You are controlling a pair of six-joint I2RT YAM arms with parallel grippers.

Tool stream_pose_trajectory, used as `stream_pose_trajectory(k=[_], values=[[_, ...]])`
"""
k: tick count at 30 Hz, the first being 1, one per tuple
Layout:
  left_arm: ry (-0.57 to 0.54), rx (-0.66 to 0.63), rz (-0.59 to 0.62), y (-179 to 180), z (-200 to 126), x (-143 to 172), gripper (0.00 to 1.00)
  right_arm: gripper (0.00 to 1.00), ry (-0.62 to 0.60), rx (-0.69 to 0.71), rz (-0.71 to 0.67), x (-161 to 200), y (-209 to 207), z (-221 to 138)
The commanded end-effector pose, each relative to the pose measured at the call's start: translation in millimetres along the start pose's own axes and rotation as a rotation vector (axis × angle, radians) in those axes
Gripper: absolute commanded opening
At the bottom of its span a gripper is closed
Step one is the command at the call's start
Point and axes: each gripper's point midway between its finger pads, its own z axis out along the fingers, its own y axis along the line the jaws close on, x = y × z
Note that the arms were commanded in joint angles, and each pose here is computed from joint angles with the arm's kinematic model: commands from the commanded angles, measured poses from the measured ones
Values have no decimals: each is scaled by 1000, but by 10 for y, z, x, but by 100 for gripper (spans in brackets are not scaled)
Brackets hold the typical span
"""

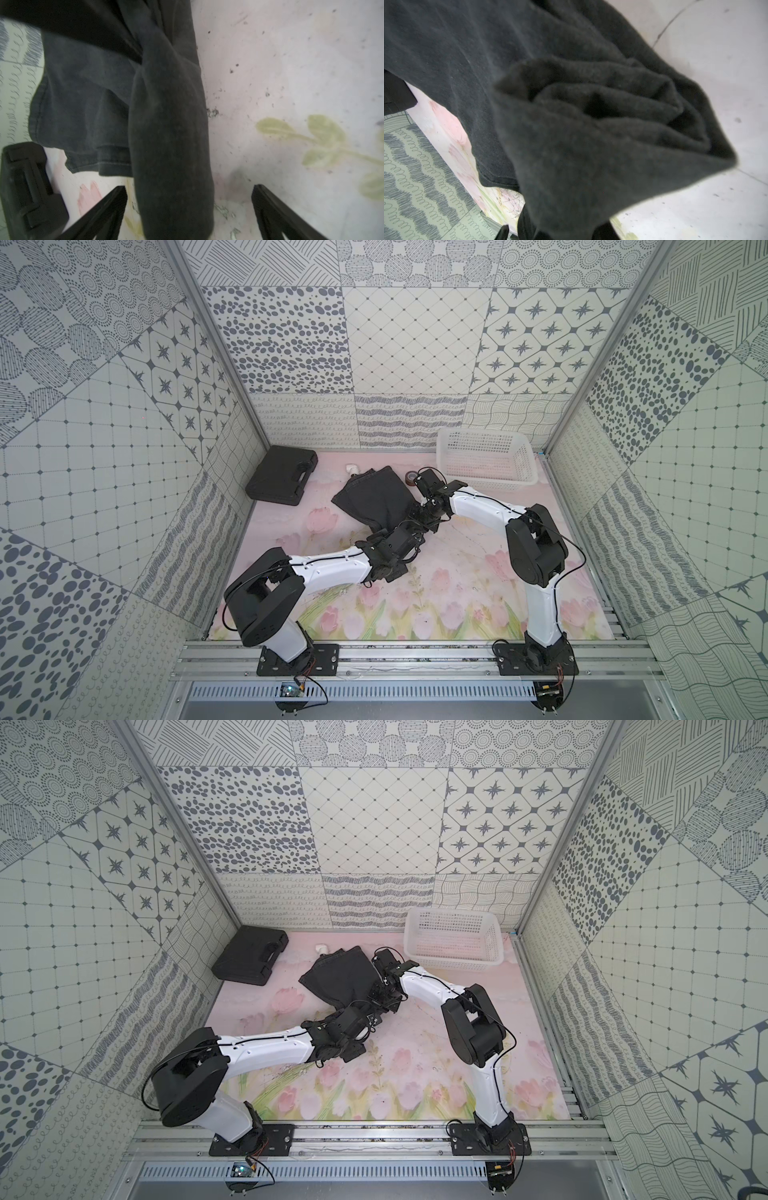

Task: Roll up the long pants
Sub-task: Roll the long pant at the center of the board.

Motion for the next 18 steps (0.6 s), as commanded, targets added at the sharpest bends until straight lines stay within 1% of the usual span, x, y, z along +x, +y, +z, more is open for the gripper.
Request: stream_pose_trajectory(k=[1,2,4,5,6,7,8,9,11,12,13,14,16,17,18], values=[[-111,-134,202,273,155,-402,92,12,83,-14,-64,190,14,-6],[-111,-100,183,271,190,-407,86,13,84,-19,-68,190,10,-32],[-121,14,102,249,207,-417,45,19,92,-42,-82,203,14,-87],[-132,60,69,235,190,-441,32,23,92,-57,-84,203,18,-111],[-138,90,36,236,168,-465,0,29,91,-82,-87,190,36,-148],[-142,118,8,225,146,-471,0,35,86,-94,-84,167,32,-193],[-149,170,-10,174,103,-480,0,42,71,-108,-83,123,34,-249],[-151,236,-57,123,44,-481,0,48,49,-132,-78,55,41,-333],[-157,398,-186,50,-121,-500,0,58,-4,-207,-73,-106,70,-583],[-160,499,-259,3,-234,-518,0,69,-34,-236,-65,-205,46,-745],[-159,564,-329,8,-328,-548,0,73,-70,-257,-61,-295,8,-917],[-165,671,-419,-16,-463,-590,0,75,-115,-274,-55,-393,-67,-1119],[-221,899,-651,74,-730,-791,0,78,-179,-292,-23,-484,-274,-1420],[-262,1043,-769,108,-870,-926,0,80,-194,-300,-6,-488,-395,-1515],[-282,1151,-877,149,-926,-1018,0,80,-202,-306,7,-464,-493,-1584]])
